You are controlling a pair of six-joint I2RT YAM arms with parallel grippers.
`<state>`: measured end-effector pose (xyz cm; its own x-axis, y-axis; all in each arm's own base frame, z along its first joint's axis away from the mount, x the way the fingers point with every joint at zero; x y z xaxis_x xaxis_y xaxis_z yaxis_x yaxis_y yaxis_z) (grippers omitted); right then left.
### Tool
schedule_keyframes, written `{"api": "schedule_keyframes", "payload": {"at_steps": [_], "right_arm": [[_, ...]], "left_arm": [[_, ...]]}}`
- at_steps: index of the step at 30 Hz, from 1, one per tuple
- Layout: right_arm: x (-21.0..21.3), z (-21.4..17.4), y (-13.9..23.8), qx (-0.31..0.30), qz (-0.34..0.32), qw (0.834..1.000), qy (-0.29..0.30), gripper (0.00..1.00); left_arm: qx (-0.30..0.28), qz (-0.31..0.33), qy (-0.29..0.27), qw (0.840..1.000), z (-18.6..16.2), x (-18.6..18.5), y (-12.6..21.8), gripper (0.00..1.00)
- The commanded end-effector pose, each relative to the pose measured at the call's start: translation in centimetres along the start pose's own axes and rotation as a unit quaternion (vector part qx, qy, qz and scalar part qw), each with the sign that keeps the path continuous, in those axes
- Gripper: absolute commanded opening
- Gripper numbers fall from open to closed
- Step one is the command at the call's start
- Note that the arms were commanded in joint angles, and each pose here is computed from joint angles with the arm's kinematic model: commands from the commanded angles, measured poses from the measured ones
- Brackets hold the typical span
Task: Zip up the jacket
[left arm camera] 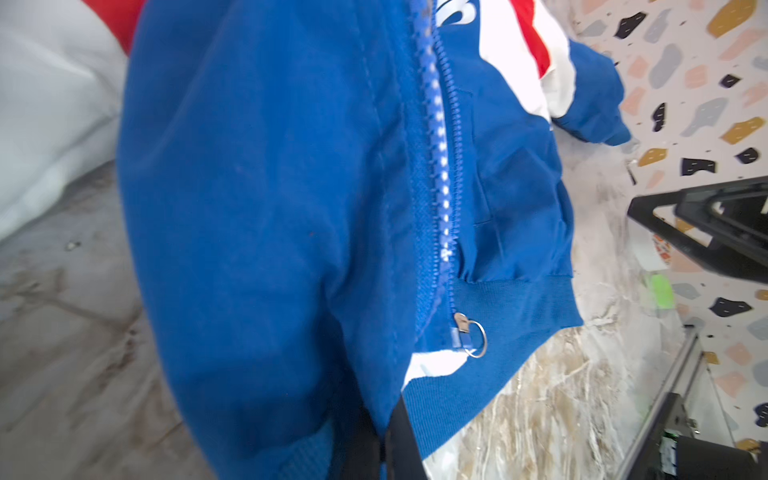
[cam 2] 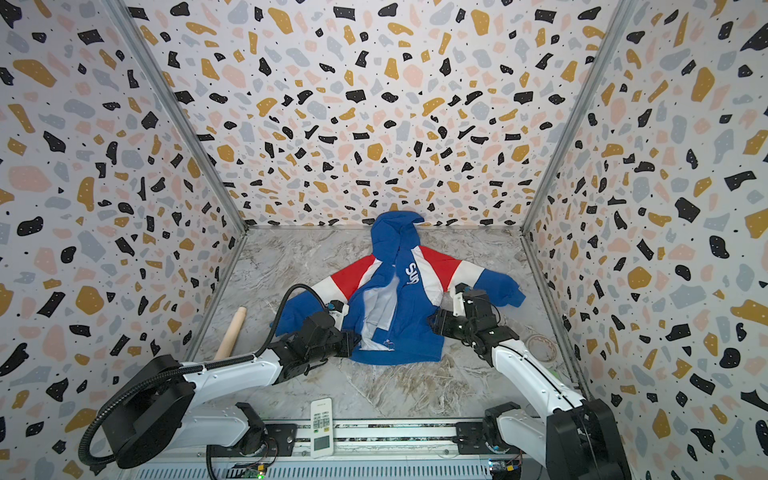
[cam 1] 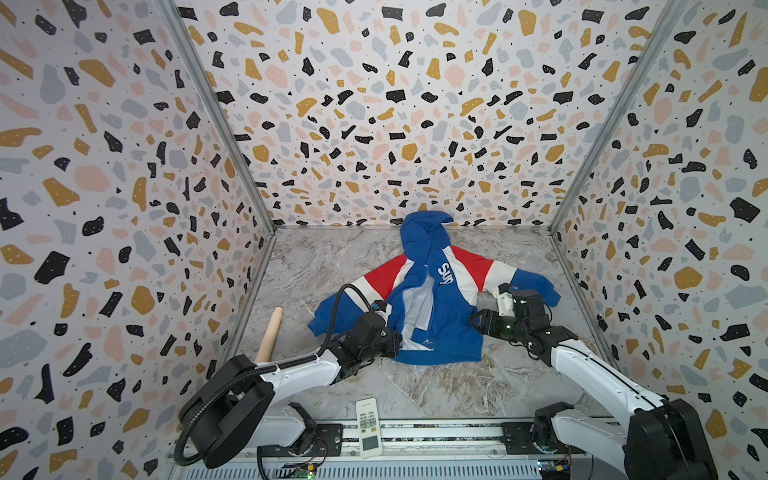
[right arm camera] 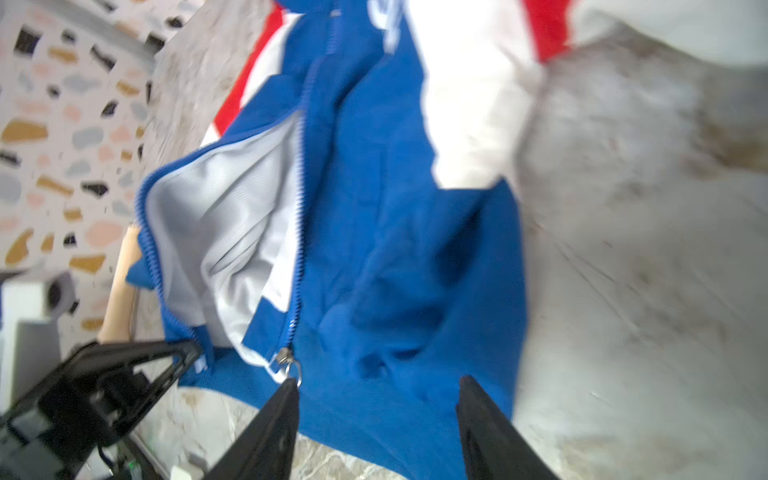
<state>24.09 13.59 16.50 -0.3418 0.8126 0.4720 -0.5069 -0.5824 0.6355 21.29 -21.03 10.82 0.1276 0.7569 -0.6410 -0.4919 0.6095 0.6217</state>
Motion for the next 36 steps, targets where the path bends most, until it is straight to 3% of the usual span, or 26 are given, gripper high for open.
{"api": "schedule_keyframes", "payload": {"at_steps": [1, 9, 17, 31, 36], "right_arm": [[3.4, 1.0, 0.0, 0.016, 0.020, 0.999, 0.024, 0.73], [5.9, 1.1, -5.8, 0.040, 0.006, 0.999, -0.014, 0.72], [6.9, -0.9, -10.5, 0.087, 0.012, 0.996, -0.019, 0.71], [7.3, -1.4, -13.5, 0.090, 0.063, 0.994, -0.001, 0.68], [8.0, -0.8, -14.0, 0.086, 0.076, 0.993, 0.006, 0.59]], "left_arm": [[-0.012, -0.030, 0.007, 0.999, -0.2, -0.2, 1.0, 0.00], [-0.033, -0.029, 0.005, 0.999, -0.8, 0.7, 3.4, 0.00], [-0.028, -0.028, -0.007, 0.999, -1.2, 1.0, 3.6, 0.00], [-0.018, -0.014, -0.002, 1.000, -1.9, 1.9, 3.0, 0.00], [-0.016, -0.011, 0.000, 1.000, -1.8, 1.9, 3.0, 0.00]]}}
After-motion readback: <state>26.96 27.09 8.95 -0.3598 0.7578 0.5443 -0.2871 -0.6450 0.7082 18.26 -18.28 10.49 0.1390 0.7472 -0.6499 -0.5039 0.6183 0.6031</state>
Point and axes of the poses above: each gripper's point midway between its finger pads, its own y axis back along the fingers, its own x axis along the line the jaws close on, z = x × y, the point moved 6 cm from there along y, back along the fingers, and after that the axes turned 11 degrees about y, right-handed, at the moved point
